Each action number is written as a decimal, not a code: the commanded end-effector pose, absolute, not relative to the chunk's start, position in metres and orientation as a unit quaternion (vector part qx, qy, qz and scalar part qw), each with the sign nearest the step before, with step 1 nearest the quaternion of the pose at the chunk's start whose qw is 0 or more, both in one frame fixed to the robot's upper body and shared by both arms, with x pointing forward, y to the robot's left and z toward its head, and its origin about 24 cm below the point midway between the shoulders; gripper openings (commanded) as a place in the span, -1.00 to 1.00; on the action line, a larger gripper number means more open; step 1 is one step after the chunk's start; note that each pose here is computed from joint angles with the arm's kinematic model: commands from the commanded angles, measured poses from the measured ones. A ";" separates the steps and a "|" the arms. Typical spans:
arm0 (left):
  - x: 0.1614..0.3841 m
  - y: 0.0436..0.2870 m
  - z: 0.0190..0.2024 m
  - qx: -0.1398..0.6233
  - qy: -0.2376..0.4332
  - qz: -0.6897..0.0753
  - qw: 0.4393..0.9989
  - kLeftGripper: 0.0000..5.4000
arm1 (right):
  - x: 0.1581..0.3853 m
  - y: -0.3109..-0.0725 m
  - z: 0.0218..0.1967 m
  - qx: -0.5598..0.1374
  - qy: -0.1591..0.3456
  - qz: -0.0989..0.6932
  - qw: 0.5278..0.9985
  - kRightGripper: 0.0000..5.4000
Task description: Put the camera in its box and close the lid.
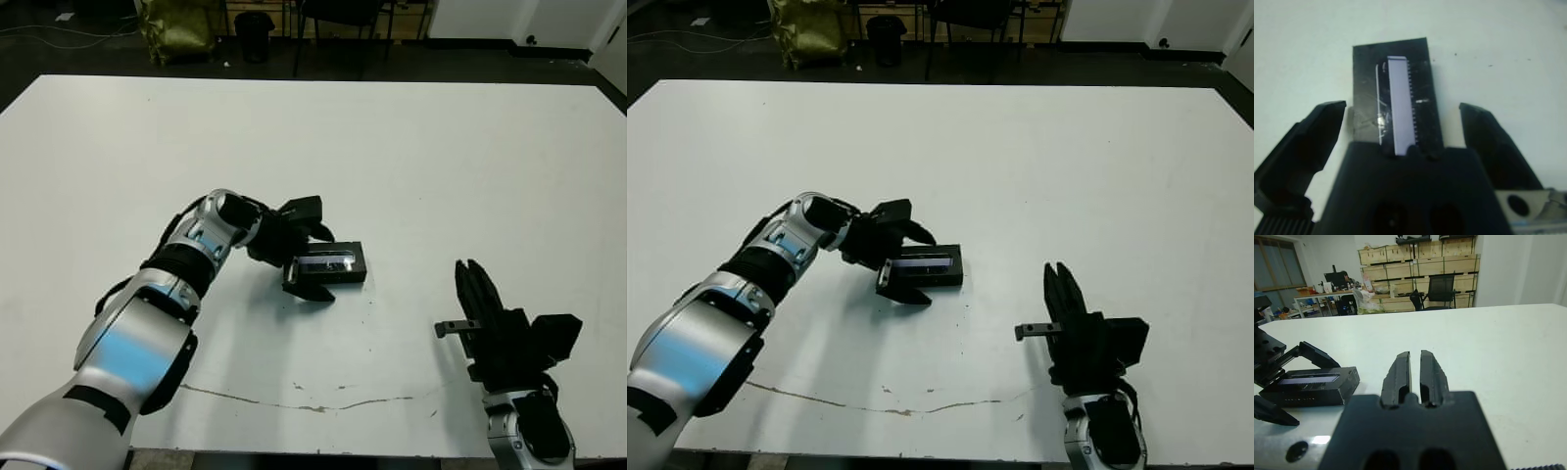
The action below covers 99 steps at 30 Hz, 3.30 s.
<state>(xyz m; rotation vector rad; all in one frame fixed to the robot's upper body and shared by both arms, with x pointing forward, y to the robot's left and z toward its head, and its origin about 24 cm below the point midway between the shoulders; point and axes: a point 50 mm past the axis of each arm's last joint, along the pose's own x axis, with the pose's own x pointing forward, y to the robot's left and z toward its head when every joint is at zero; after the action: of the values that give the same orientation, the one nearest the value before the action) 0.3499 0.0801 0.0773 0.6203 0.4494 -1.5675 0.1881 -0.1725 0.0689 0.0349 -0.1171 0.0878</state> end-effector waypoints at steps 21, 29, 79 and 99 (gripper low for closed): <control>0.355 0.080 0.089 0.112 0.144 -0.671 0.719 0.99 | 0.186 -0.176 0.061 0.009 -0.041 0.033 0.999 -1.00; 0.368 0.098 0.110 0.085 0.102 -0.622 0.772 0.99 | 0.186 -0.176 0.059 0.016 -0.042 0.035 0.998 -1.00; 0.276 0.066 0.069 0.201 -0.014 -0.322 0.925 -0.99 | 0.186 -0.175 0.060 0.015 -0.044 0.039 0.998 -1.00; 0.276 0.065 0.054 0.193 0.161 -0.379 0.891 -0.99 | 0.185 -0.174 0.061 0.016 -0.040 0.039 0.998 -1.00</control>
<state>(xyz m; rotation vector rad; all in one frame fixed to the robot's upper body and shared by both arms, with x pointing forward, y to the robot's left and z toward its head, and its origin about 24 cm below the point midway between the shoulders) 0.2786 0.0563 0.0688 0.3875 0.2304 -0.7853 0.1861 -0.1720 0.0647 0.0387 -0.1049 0.0904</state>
